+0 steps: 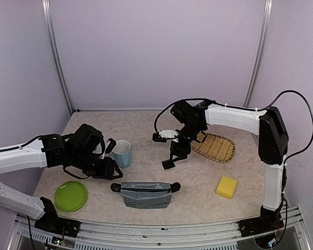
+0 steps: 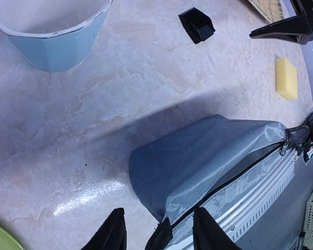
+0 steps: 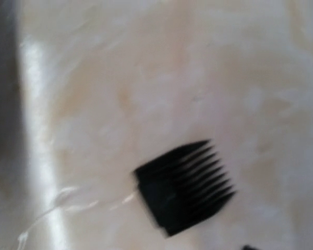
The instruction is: Sort the hair-cutting tools
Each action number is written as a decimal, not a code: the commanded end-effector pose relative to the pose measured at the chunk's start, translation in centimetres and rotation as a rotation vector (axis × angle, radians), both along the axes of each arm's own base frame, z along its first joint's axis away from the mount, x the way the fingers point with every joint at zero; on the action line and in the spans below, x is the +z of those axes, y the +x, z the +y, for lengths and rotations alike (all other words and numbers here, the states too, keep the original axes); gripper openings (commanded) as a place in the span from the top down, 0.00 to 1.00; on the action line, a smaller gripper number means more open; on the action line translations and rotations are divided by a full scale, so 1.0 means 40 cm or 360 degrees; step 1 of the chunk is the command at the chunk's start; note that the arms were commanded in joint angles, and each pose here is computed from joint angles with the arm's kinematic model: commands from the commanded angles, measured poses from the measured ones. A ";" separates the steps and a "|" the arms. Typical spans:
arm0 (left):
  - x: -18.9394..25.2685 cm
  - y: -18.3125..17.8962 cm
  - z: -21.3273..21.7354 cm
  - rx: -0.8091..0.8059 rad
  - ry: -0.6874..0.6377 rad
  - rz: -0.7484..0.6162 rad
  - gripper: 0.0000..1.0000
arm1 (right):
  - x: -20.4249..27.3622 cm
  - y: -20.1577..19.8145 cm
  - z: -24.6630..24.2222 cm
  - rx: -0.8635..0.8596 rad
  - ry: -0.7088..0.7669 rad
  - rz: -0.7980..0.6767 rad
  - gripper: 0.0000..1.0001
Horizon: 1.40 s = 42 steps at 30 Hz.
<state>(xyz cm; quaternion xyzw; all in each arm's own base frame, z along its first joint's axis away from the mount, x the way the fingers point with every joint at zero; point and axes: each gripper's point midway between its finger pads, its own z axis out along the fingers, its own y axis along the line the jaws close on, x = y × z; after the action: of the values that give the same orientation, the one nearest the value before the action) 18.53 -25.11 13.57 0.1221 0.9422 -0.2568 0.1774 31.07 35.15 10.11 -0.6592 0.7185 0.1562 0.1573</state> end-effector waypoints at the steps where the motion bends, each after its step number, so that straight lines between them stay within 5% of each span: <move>1: 0.048 0.034 -0.007 0.0026 -0.0011 -0.0096 0.57 | -0.043 0.071 0.023 -0.0375 0.0025 0.0018 0.22; 3: 0.051 0.039 -0.003 0.0035 0.0006 -0.0109 0.57 | -0.052 0.092 0.024 -0.0473 0.0001 -0.0039 0.01; 9: 0.046 0.048 -0.011 0.0039 0.0017 -0.0103 0.57 | -0.066 0.161 0.059 -0.0638 -0.0010 -0.0133 0.00; 16: 0.048 0.052 -0.020 0.0040 -0.0004 -0.0106 0.57 | -0.177 0.106 0.094 -0.0568 -0.0094 0.0013 0.00; 31: 0.038 0.053 -0.024 0.0022 -0.0006 -0.0113 0.57 | -0.225 0.081 -0.071 -0.0681 -0.0296 -0.0021 0.00; 39: 0.033 0.049 -0.027 0.0019 -0.0029 -0.0107 0.57 | -0.202 0.080 -0.028 -0.0633 -0.0162 0.0116 0.23; 42: 0.034 0.047 -0.024 0.0020 -0.0030 -0.0107 0.57 | -0.216 0.070 -0.014 -0.0582 -0.0173 0.0148 0.24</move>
<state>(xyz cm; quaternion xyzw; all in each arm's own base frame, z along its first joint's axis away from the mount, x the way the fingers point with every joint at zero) 20.16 -25.96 14.68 0.1199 0.9379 -0.2537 0.2042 34.78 33.91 2.40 -0.5030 0.8471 0.0932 0.1436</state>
